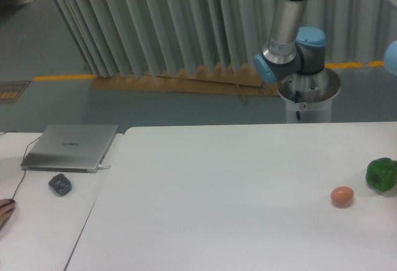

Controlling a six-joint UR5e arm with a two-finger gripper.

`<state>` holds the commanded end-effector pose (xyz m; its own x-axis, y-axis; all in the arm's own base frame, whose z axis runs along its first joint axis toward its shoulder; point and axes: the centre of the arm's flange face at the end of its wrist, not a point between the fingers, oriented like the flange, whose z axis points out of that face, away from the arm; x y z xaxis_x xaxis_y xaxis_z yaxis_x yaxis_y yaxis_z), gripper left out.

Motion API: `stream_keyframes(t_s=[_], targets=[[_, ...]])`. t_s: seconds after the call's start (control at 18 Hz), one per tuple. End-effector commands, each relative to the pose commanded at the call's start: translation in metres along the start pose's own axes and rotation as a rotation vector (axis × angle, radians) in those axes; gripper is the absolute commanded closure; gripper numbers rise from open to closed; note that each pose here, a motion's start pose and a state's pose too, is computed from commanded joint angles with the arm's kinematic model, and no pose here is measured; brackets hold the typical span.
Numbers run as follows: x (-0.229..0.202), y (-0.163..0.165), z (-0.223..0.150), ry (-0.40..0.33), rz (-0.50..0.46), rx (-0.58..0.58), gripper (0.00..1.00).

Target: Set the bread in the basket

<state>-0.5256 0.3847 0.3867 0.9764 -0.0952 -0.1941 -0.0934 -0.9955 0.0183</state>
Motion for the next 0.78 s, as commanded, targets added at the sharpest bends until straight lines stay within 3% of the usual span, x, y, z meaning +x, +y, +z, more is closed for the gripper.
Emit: stream_keyframes(t_s=[0.33,0.78], targets=[[0.042,-0.027,0.004,0.037,0.061,-0.004,0.0],[0.051,-0.025,-0.002,0.073,0.053,-0.017,0.0]])
